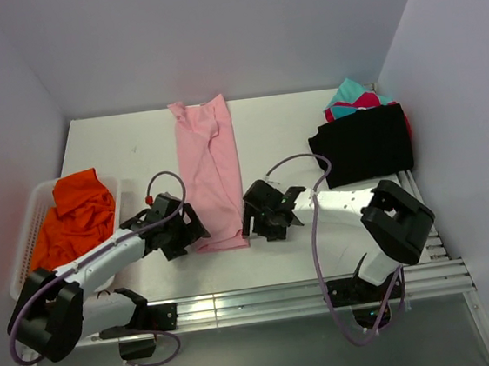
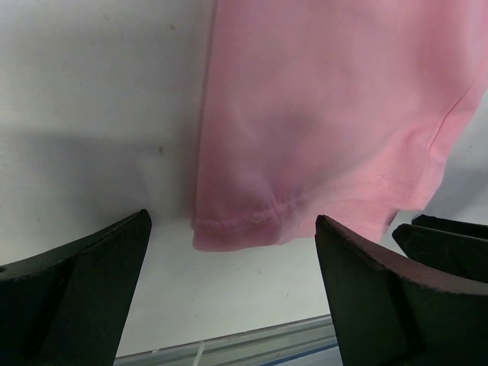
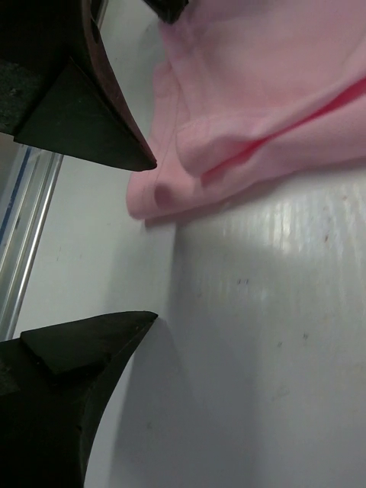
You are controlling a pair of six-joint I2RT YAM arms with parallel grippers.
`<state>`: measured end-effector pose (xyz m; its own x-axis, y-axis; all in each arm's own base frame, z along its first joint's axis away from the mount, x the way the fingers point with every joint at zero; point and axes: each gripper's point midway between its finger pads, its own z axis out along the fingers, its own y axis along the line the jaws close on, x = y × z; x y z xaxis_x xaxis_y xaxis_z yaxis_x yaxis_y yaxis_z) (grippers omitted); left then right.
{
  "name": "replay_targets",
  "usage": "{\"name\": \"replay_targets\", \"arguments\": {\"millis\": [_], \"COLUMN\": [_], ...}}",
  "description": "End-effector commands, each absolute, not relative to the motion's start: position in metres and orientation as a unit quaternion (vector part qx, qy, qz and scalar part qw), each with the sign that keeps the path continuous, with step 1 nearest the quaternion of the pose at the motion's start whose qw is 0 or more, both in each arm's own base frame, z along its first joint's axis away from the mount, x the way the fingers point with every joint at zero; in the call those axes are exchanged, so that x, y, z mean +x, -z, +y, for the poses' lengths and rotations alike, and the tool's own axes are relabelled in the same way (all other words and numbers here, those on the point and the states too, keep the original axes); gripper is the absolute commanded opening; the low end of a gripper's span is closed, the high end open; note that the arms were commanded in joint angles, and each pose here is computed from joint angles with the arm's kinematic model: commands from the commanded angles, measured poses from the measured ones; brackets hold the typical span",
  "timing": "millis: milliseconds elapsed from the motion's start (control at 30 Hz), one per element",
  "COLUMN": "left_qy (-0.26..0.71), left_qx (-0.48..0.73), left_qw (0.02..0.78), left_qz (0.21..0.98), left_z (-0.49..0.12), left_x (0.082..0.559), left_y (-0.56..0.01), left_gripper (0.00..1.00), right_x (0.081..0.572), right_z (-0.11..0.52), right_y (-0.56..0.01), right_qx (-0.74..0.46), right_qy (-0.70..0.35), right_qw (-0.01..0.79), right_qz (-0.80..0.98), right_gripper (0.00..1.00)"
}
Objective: Fold and stack the t-shirts
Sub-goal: Grab the bottom of the folded rectangular tshirt with both arms
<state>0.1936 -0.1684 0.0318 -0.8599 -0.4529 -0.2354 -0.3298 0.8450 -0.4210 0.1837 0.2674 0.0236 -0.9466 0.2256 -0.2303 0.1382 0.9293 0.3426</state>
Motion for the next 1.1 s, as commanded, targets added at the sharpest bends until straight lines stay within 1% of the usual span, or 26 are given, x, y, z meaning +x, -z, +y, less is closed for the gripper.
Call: {"name": "replay_targets", "arguments": {"millis": [0, 133, 167, 233, 267, 333, 367, 433, 467, 500, 533, 600, 633, 667, 733, 800, 833, 867, 900, 933, 967, 1067], "left_qy": [0.199, 0.2, 0.202, 0.199, 0.2, 0.2, 0.2, 0.201, 0.201, 0.201, 0.202, 0.202, 0.203, 0.202, 0.205, 0.204, 0.204, 0.204, 0.201, 0.197, 0.193, 0.183], "left_qx": [-0.207, -0.203, -0.201, -0.198, -0.197, -0.193, -0.192, -0.19, -0.188, -0.186, -0.185, -0.183, -0.182, -0.18, -0.178, -0.175, -0.174, -0.172, -0.174, -0.175, -0.175, -0.174], "left_qw": [0.19, 0.183, 0.182, 0.181, 0.181, 0.182, 0.182, 0.181, 0.18, 0.179, 0.179, 0.176, 0.176, 0.177, 0.177, 0.178, 0.177, 0.178, 0.176, 0.175, 0.175, 0.173], "left_qz": [0.939, 0.941, 0.941, 0.942, 0.942, 0.943, 0.944, 0.944, 0.944, 0.945, 0.945, 0.946, 0.946, 0.946, 0.946, 0.946, 0.947, 0.947, 0.948, 0.949, 0.949, 0.952], "left_z": [-0.177, -0.179, -0.18, -0.179, -0.179, -0.178, -0.178, -0.178, -0.179, -0.179, -0.18, -0.18, -0.18, -0.18, -0.181, -0.181, -0.181, -0.181, -0.18, -0.179, -0.179, -0.175], "left_x": [0.211, 0.211, 0.21, 0.209, 0.209, 0.208, 0.207, 0.207, 0.206, 0.207, 0.207, 0.206, 0.207, 0.207, 0.206, 0.207, 0.207, 0.207, 0.207, 0.206, 0.207, 0.205], "left_y": [-0.04, -0.036, -0.037, -0.035, -0.035, -0.035, -0.034, -0.033, -0.033, -0.032, -0.032, -0.03, -0.03, -0.029, -0.03, -0.03, -0.029, -0.03, -0.028, -0.027, -0.027, -0.025], "left_gripper": [0.96, 0.88, 0.83, 0.78, 0.73, 0.7, 0.65, 0.63, 0.59, 0.58, 0.58, 0.57, 0.56, 0.55, 0.54, 0.51, 0.48, 0.39, 0.24, 0.09, 0.0, 0.0], "right_x": [0.202, 0.205, 0.206, 0.205, 0.205, 0.205, 0.205, 0.205, 0.205, 0.204, 0.205, 0.205, 0.203, 0.204, 0.202, 0.201, 0.2, 0.201, 0.201, 0.201, 0.201, 0.2], "right_z": [0.293, 0.3, 0.301, 0.301, 0.301, 0.3, 0.3, 0.299, 0.3, 0.3, 0.301, 0.303, 0.304, 0.306, 0.307, 0.309, 0.309, 0.309, 0.308, 0.307, 0.307, 0.304], "right_y": [-0.038, -0.035, -0.035, -0.033, -0.032, -0.03, -0.029, -0.027, -0.028, -0.027, -0.027, -0.026, -0.025, -0.026, -0.023, -0.023, -0.023, -0.023, -0.021, -0.021, -0.021, -0.018], "right_qx": [0.089, 0.087, 0.086, 0.088, 0.089, 0.09, 0.092, 0.093, 0.094, 0.095, 0.094, 0.094, 0.092, 0.091, 0.092, 0.089, 0.089, 0.089, 0.089, 0.09, 0.089, 0.089], "right_qy": [-0.194, -0.19, -0.19, -0.188, -0.186, -0.184, -0.182, -0.181, -0.182, -0.182, -0.184, -0.183, -0.183, -0.184, -0.181, -0.179, -0.179, -0.177, -0.174, -0.169, -0.168, -0.16], "right_qw": [0.157, 0.151, 0.151, 0.149, 0.15, 0.149, 0.147, 0.146, 0.145, 0.145, 0.145, 0.143, 0.141, 0.141, 0.138, 0.137, 0.137, 0.137, 0.136, 0.136, 0.136, 0.135], "right_qz": [0.964, 0.966, 0.966, 0.967, 0.967, 0.968, 0.968, 0.968, 0.968, 0.968, 0.968, 0.968, 0.969, 0.968, 0.969, 0.97, 0.97, 0.971, 0.971, 0.972, 0.972, 0.974], "right_gripper": [0.81, 0.79, 0.78, 0.78, 0.77, 0.76, 0.75, 0.73, 0.71, 0.7, 0.62, 0.6, 0.5, 0.46, 0.43, 0.36, 0.28, 0.24, 0.15, 0.04, 0.01, 0.0]}}
